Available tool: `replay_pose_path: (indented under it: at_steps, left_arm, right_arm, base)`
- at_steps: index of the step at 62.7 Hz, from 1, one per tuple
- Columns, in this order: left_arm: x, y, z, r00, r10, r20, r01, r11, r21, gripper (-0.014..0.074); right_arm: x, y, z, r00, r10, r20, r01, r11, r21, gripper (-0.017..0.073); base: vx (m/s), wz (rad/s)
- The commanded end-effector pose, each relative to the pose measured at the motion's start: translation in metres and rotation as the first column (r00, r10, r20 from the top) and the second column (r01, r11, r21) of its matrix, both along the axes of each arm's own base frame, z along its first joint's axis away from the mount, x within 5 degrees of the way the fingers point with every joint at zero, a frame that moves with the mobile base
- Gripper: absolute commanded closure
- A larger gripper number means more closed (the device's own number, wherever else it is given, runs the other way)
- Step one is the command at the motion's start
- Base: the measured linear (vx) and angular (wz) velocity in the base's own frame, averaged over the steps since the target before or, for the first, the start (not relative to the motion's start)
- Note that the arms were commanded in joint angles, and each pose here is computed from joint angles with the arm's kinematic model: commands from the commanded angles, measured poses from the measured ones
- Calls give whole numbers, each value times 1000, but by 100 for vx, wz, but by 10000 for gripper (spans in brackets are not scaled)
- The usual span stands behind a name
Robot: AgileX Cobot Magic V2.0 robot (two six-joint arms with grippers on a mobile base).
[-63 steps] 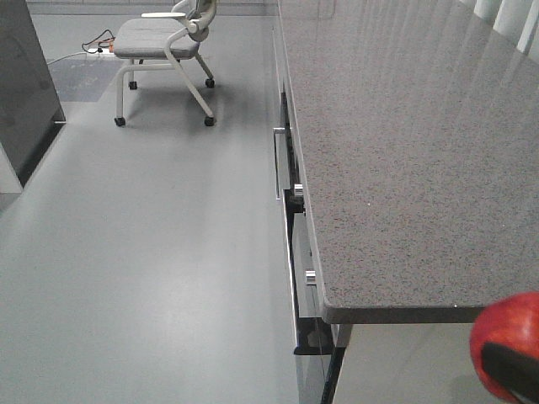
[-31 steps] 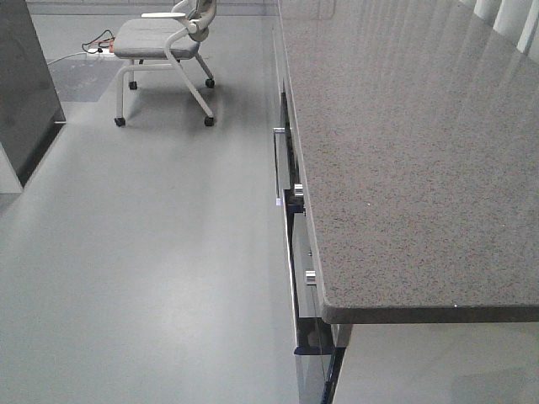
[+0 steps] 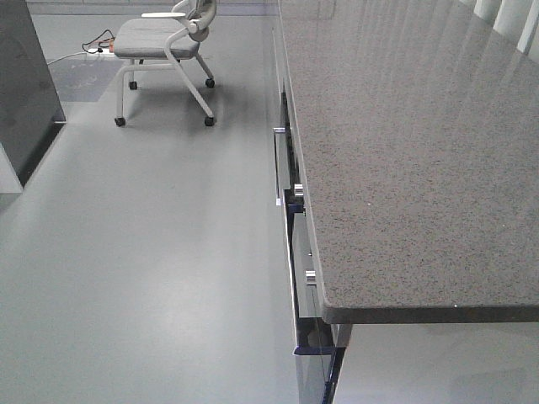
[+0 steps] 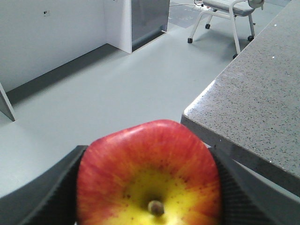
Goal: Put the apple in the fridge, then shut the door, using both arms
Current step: 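Drive the base away from the counter, turning around the island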
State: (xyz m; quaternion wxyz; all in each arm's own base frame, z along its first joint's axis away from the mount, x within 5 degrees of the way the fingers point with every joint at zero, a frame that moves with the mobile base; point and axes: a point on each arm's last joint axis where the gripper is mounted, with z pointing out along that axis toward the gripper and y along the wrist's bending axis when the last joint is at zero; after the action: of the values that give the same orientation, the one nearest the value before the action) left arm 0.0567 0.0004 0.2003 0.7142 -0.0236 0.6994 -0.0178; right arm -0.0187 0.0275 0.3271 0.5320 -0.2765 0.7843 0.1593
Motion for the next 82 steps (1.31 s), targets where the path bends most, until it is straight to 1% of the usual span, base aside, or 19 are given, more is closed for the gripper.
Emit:
replay_pose_path:
  at_steps: [1,82]
  left_arm:
    - [-1,1,0,998,7,69,-7,1000,-6,600]
    - [-1,1,0,998,7,69,-7,1000,-6,600]
  right_arm:
    - [2,1,13,998,-8,64,5,999,47,204]
    - [2,1,13,998,-8,64,5,999,47,204]
  base:
    - [0,0]
    - [-1,3]
